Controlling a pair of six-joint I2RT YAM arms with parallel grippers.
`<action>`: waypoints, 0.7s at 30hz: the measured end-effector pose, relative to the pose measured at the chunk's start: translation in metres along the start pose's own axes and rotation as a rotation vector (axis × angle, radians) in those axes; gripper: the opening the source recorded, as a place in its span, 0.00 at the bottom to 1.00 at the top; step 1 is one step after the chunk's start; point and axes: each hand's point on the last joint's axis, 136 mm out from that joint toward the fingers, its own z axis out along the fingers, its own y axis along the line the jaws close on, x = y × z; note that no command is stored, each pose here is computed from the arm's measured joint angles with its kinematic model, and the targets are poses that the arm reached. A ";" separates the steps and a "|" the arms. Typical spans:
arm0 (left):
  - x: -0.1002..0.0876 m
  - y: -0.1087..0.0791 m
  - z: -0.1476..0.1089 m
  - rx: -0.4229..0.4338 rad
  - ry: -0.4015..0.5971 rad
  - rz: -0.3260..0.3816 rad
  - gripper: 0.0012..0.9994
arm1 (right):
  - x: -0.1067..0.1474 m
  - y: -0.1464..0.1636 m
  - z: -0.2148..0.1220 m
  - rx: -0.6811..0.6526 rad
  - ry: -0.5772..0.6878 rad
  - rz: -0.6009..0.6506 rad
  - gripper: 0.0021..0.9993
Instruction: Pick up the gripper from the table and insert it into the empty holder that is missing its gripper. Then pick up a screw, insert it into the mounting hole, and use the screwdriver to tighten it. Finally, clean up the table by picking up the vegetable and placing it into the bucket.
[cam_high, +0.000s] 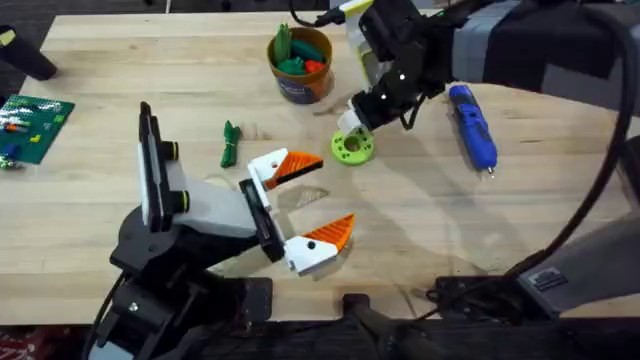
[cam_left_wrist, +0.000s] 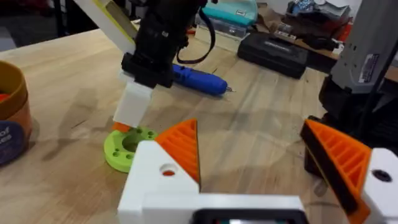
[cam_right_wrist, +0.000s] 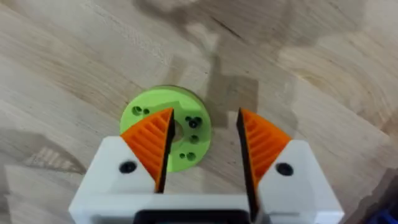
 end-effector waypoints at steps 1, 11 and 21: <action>0.000 0.000 0.000 0.000 -0.001 0.000 0.98 | 0.000 0.000 0.000 0.000 0.001 0.000 0.59; 0.000 0.000 0.000 0.000 -0.001 0.001 0.98 | 0.001 0.000 0.001 0.000 0.006 0.000 0.59; 0.000 0.000 0.000 0.000 0.000 0.000 0.98 | 0.002 0.000 0.003 0.000 0.012 0.000 0.59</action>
